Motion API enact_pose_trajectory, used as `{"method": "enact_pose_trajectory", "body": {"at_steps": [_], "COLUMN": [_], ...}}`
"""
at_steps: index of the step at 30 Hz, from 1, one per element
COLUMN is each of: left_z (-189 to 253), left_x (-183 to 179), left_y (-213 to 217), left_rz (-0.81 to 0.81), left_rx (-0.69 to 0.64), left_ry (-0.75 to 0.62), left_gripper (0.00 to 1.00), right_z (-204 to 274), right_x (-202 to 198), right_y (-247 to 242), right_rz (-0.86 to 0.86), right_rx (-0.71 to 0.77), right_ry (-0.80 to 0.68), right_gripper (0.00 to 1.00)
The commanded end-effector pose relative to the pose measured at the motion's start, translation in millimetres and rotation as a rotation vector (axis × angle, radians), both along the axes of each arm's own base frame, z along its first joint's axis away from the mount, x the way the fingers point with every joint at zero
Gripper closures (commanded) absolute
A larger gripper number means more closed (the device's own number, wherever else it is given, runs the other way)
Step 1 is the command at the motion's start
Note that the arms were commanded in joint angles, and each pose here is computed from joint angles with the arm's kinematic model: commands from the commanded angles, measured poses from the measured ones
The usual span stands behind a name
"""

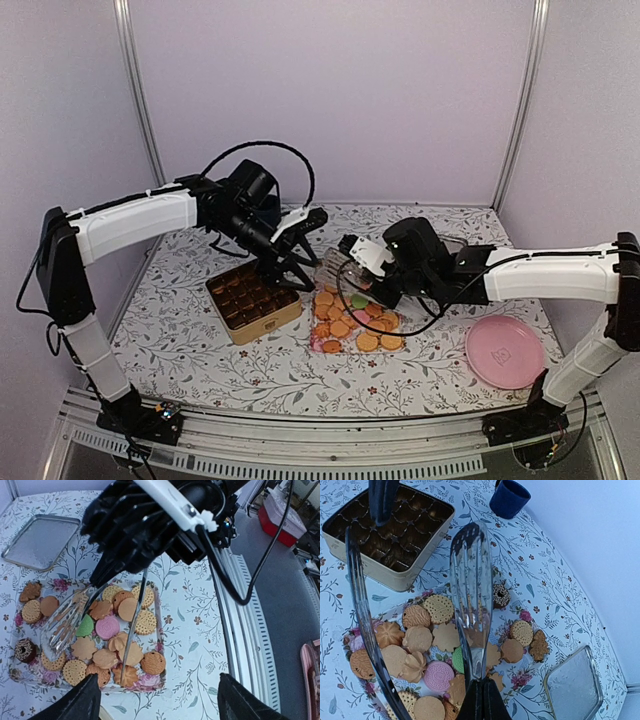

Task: Pack the cookies
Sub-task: Pick up the clamp from the center of the board, then pass from the right arm to the left

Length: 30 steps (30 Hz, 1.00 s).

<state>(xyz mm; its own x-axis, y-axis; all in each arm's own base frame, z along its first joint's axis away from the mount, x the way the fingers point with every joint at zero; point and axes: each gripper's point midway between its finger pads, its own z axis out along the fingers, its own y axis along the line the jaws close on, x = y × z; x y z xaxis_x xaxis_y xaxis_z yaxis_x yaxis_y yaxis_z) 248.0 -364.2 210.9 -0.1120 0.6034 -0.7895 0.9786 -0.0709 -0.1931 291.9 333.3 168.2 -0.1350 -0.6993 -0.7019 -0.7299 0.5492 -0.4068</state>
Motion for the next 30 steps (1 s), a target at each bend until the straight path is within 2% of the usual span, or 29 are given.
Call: {"method": "enact_pose_trajectory", "body": {"at_steps": [1,7,21,28,30], "left_z": [-3,-18,-32,-22,-17], "left_x": [-21,-13,-15,-24,-21], "left_y": [-1,-2,0,1,0], "left_rz": [-0.077,-0.044,-0.033,-0.048,-0.032], "left_rx": [0.007,0.06,0.095,0.038,0.018], "left_ry": [-0.02,-0.023,-0.008,-0.019,-0.048], "left_gripper": [0.26,0.46,1.0,1.0,1.0], "right_z": [14,19,19,33,41], "right_x": [0,-7,-17,-23,-23], "right_y": [21,41,55,58,57], "right_rz": [0.001,0.039,0.069,0.074,0.075], "right_rx": [0.041,0.04,0.073,0.161,0.187], "right_ry": [-0.024,-0.041,-0.027,-0.01,-0.014], "right_gripper": [1.0,1.0,1.0,0.98,0.81]}}
